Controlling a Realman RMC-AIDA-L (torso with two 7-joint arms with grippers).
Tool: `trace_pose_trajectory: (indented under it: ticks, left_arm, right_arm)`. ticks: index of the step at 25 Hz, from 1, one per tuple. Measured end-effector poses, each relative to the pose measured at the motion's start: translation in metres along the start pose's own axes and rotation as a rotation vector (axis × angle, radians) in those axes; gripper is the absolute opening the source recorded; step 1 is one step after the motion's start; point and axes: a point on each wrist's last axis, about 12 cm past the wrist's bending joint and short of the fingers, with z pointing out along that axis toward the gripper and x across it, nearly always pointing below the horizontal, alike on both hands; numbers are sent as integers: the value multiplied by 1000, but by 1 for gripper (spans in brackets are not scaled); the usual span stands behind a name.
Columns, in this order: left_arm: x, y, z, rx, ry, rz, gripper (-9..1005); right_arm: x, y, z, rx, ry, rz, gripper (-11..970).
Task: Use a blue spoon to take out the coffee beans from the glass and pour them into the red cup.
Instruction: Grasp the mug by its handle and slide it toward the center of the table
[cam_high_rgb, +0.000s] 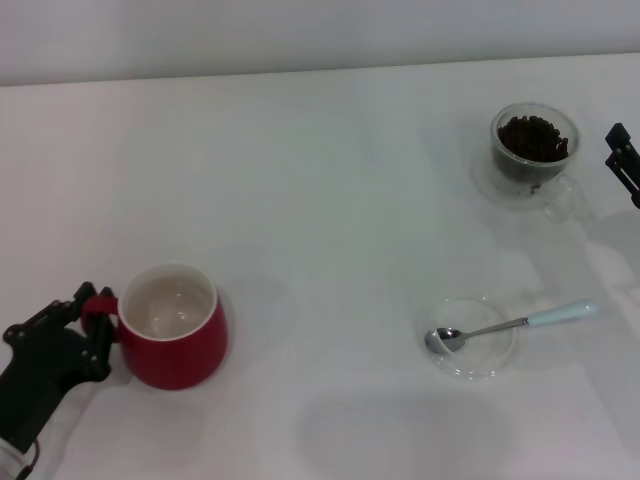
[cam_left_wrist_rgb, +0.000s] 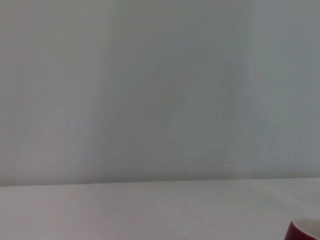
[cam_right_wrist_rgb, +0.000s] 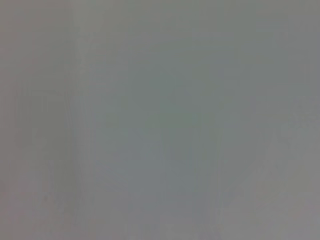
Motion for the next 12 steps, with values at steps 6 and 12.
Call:
trace_pose_trajectory:
  ticks: [6,12]
  left_arm:
    - [-2,-9,18,56,22,5,160]
    - [-5,-15,38,115,64,35,157]
  right_arm:
    - [0,0,0,0,1,2,872]
    - [0,0,0,1,1,2,872]
